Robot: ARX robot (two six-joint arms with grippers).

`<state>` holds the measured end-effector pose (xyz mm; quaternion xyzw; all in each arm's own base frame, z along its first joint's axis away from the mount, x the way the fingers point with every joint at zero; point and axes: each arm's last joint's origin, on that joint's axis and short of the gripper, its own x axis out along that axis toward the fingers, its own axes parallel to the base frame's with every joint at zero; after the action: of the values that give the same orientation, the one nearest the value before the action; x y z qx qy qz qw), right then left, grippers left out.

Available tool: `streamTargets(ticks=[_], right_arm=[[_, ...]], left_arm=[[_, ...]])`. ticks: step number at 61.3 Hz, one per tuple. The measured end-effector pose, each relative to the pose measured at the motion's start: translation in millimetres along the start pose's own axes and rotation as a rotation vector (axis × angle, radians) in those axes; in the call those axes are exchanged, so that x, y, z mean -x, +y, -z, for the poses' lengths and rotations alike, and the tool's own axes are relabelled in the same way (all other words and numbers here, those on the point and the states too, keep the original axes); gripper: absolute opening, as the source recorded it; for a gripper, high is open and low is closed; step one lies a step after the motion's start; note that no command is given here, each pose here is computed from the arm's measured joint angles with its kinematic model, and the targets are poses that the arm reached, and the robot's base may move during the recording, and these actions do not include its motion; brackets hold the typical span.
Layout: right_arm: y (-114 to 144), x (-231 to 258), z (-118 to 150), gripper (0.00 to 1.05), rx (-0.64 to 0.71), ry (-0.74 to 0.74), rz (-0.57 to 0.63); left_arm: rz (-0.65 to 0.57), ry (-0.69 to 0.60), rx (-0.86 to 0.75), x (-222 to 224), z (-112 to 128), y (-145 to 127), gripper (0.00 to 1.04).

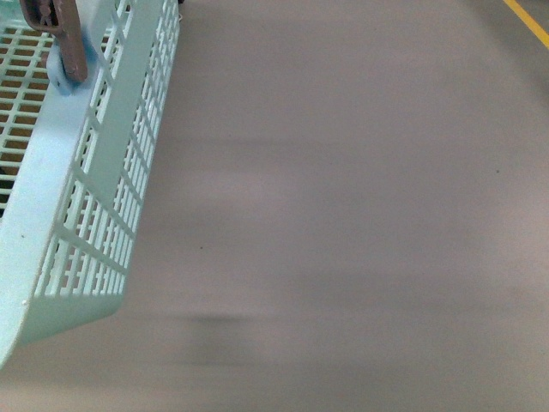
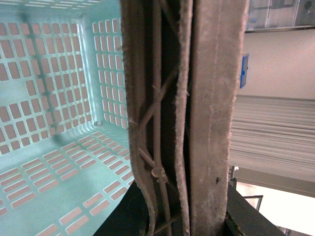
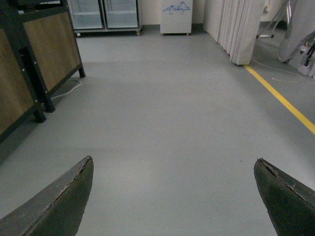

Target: Pick lemon and mango into basket

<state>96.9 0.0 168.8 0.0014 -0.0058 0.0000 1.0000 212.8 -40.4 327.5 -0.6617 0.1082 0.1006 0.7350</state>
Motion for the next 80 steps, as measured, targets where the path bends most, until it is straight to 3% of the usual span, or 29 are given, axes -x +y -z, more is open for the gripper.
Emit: streamTargets(ticks=[80], right_arm=[[0.0,0.0,0.0,0.96,0.000,0.000,0.000]], left_arm=[[0.000,0.000,0.000,0.0,0.0,0.0,0.19]])
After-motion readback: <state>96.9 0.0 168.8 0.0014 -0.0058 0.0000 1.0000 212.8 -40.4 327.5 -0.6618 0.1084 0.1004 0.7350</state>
